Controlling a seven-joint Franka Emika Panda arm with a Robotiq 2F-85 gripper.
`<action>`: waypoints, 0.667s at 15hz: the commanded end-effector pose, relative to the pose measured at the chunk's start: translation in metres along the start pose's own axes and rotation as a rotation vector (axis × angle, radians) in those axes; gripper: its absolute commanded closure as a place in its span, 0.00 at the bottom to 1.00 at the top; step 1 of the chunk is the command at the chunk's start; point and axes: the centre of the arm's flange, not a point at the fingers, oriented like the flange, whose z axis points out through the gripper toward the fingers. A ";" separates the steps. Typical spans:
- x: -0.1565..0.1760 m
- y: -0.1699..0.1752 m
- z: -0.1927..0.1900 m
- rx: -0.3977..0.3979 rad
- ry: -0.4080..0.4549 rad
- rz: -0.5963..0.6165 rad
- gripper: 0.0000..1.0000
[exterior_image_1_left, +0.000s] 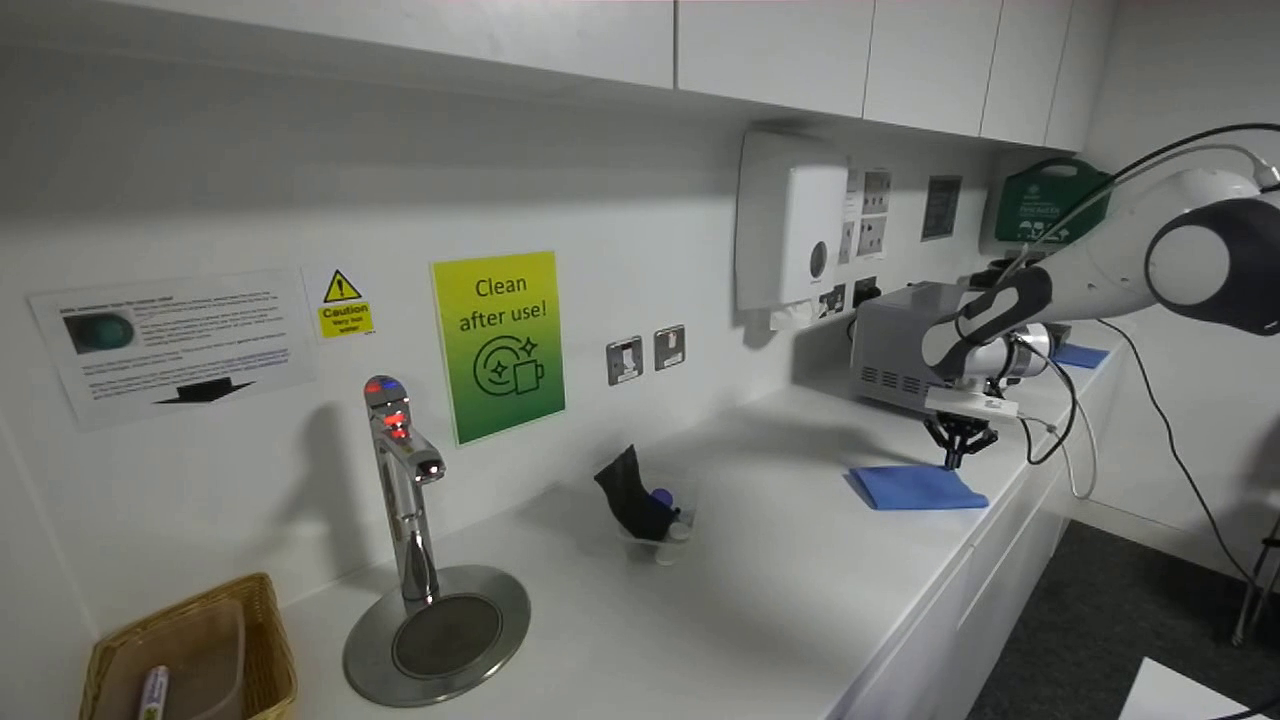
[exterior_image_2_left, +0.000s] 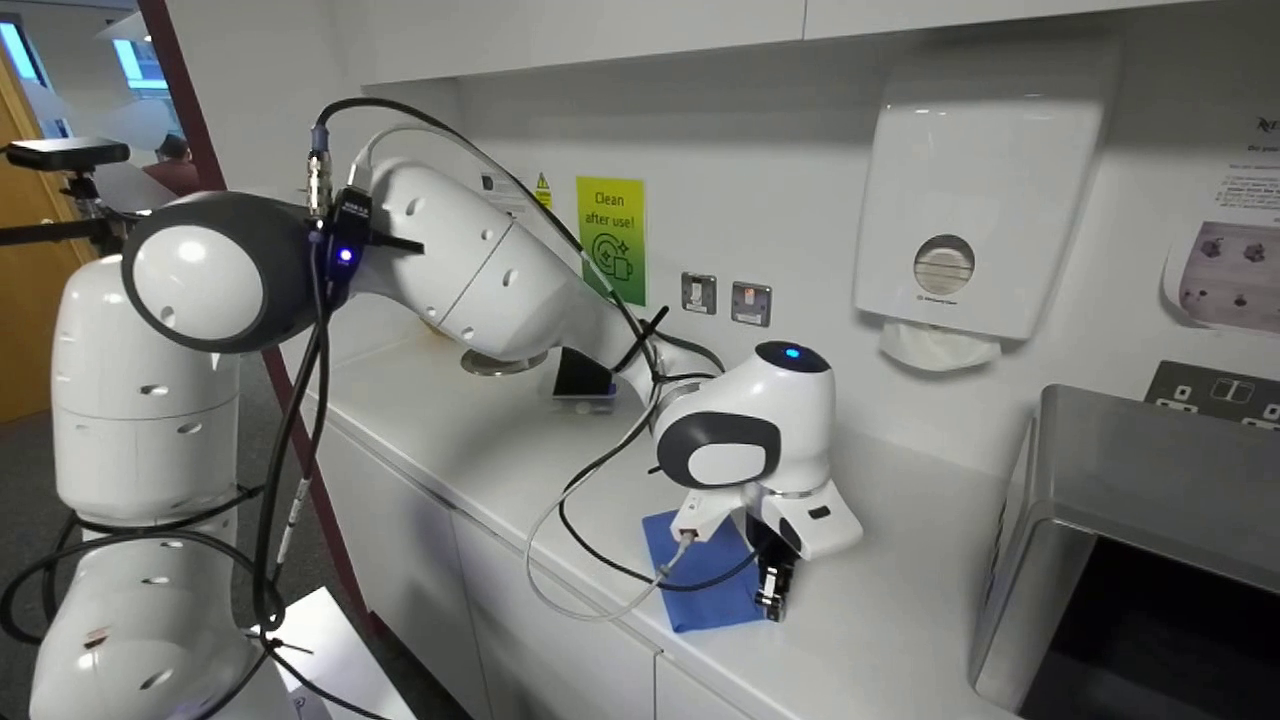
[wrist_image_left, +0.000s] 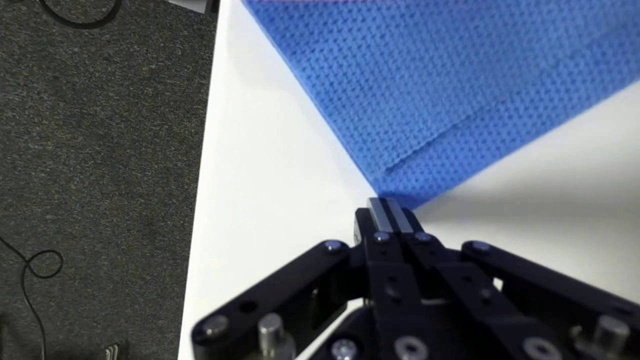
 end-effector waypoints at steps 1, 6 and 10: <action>0.012 -0.004 -0.052 0.080 0.091 0.028 1.00; -0.009 -0.010 -0.120 0.192 0.180 -0.052 1.00; -0.044 -0.034 -0.136 0.249 0.071 -0.134 1.00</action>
